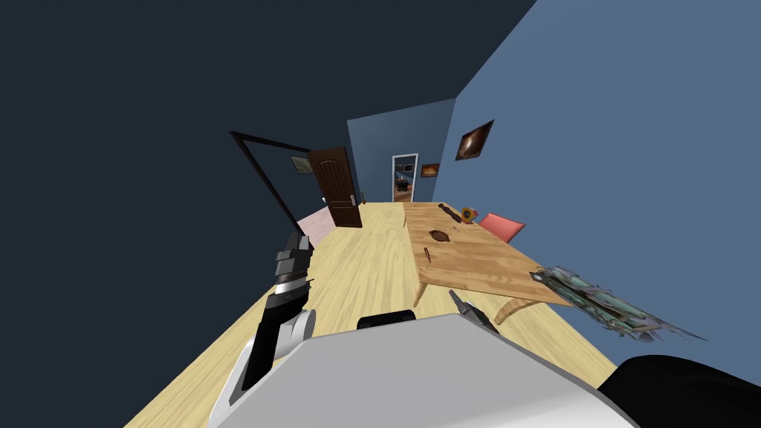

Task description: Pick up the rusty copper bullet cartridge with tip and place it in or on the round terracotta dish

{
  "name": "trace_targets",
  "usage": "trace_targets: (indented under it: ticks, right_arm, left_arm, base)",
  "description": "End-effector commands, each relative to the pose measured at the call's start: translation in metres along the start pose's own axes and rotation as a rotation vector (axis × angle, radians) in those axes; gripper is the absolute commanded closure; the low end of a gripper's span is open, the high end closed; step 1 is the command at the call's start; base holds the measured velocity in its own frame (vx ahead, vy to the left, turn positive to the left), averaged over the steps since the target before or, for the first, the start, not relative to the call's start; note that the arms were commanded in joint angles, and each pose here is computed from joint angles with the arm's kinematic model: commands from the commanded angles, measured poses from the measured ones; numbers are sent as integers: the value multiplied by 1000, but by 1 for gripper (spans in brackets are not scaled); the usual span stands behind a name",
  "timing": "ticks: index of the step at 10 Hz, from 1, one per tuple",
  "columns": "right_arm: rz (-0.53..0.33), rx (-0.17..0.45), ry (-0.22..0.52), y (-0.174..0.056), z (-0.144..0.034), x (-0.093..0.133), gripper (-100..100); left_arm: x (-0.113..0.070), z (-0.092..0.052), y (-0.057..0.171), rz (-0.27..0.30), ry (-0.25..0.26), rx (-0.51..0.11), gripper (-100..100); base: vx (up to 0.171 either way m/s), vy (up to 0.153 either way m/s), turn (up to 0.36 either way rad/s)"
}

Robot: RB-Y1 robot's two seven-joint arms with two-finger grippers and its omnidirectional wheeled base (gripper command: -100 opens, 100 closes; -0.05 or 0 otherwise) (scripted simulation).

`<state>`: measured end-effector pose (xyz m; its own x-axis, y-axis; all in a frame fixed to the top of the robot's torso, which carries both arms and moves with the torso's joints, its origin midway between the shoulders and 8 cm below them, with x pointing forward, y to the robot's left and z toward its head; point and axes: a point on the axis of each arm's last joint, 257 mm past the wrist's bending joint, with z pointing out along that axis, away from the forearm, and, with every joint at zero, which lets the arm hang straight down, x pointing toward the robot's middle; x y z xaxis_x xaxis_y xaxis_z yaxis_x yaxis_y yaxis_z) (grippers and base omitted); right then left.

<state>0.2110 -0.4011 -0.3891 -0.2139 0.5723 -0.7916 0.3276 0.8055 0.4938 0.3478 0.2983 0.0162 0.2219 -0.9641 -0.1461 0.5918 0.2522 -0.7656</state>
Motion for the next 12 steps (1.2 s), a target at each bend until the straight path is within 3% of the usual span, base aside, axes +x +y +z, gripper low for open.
trace_targets:
  ticks: [1,2,3,5,7,10,12]
  right_arm:
    - [-49,71,57,-34,-21,17,-100]
    - [-75,106,86,-52,-32,24,-100]
    - [-75,110,89,-54,-33,26,-100]
    - [-119,182,150,-89,-57,40,-100]
    - [-119,182,150,-89,-57,40,-100]
    - [-169,273,227,-133,-92,54,-100]
    - [-193,324,269,-158,-113,60,-100]
  left_arm:
    - [0,0,0,0,0,0,0]
    - [0,0,0,0,0,0,0]
    - [0,0,0,0,0,0,0]
    - [0,0,0,0,0,0,0]
    - [0,0,0,0,0,0,0]
    - [0,0,0,0,0,0,0]
    - [0,0,0,0,0,0,0]
  base:
    - [139,107,92]
    - [154,112,84]
    - [107,73,38]
    - [121,42,138]
    - [76,15,11]
    - [136,27,165]
    - [249,1,203]
